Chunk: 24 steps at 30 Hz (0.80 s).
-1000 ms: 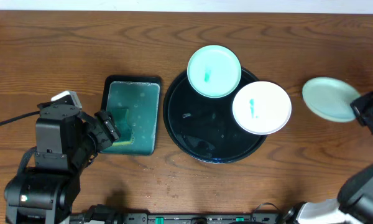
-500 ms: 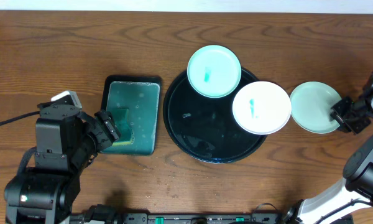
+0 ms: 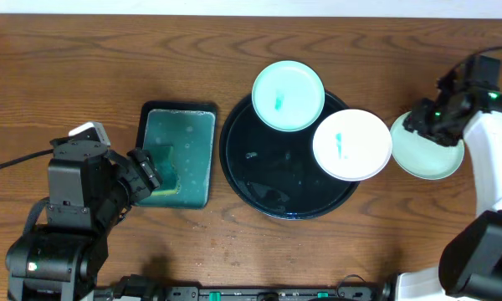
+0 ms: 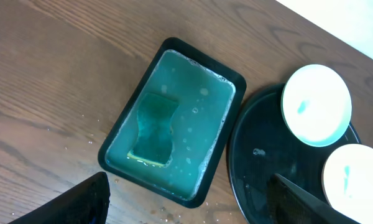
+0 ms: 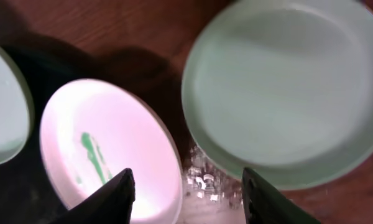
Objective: Clean dirty plates on tray and stack at the side
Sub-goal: 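Move right gripper to the white plate and drag it toward tray center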
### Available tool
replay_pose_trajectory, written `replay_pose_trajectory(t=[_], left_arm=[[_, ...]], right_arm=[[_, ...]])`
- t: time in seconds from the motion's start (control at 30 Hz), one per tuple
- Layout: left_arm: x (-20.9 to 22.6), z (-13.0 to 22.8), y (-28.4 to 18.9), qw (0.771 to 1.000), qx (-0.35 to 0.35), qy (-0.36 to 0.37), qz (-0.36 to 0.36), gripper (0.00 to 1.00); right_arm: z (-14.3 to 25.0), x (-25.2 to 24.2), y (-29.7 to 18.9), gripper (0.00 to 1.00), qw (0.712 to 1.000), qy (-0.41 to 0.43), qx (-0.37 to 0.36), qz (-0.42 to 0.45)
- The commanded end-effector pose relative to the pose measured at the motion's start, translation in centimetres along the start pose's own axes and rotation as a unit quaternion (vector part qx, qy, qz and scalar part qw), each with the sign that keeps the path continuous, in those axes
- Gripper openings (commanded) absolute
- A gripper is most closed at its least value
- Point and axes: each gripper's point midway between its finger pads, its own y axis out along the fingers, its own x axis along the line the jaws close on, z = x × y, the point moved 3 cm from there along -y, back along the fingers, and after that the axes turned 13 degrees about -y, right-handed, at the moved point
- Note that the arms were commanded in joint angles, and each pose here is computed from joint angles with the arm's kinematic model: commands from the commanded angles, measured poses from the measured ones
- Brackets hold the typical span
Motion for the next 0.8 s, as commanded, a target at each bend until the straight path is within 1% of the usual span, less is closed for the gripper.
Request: replay_pose_trajectory(t=[0.0,0.1,0.2,0.23,0.33,0.37,0.47,0.57,0.7,0.77], left_arm=[[-0.2,-0.4,-0.5,1.000,-0.008,0.001,0.004,0.80],[-0.2,-0.4,-0.5,1.000,-0.008,0.000,0.004,0.80],[-0.1,-0.4,-0.5,1.000,-0.008,0.001,0.004,0.80],[-0.2,-0.4,-0.5,1.000,-0.008,0.001,0.004,0.80],[-0.2,-0.4,-0.5,1.000,-0.008,0.001,0.004,0.80],[-0.1,-0.4,-0.5,1.000,-0.008,0.001,0.004,0.80],[-0.1,-0.4,-0.5,1.000,-0.008,0.001,0.004,0.80],[-0.2,-0.4,-0.5,1.000,-0.008,0.001,0.004,0.81],[-0.2,-0.4,-0.5,1.000,-0.008,0.001,0.004,0.81],[-0.2,-0.4,-0.5,1.000,-0.008,0.001,0.004,0.81]], right_arm=[[0.9,0.0,2.5,0.54,0.997,-0.031,0.026,0.060],[2.1,1.2,5.4,0.52,0.996,-0.049,0.051,0.051],[3.6,1.4,7.4,0.44,0.993,-0.064,0.083,0.059],[3.9,1.4,7.8,0.38,0.992,-0.065,0.092,0.061],[4.4,1.3,8.1,0.04,0.990,-0.065,0.105,0.060],[4.4,1.4,7.7,0.01,0.990,-0.064,0.106,0.060],[4.4,2.0,6.0,0.01,0.992,-0.066,0.096,0.052],[4.2,3.4,3.7,0.01,0.994,-0.072,0.074,0.022],[4.6,6.7,0.2,0.01,0.994,-0.093,0.045,-0.042],[5.1,8.9,-0.8,0.01,0.990,-0.116,0.037,-0.069]])
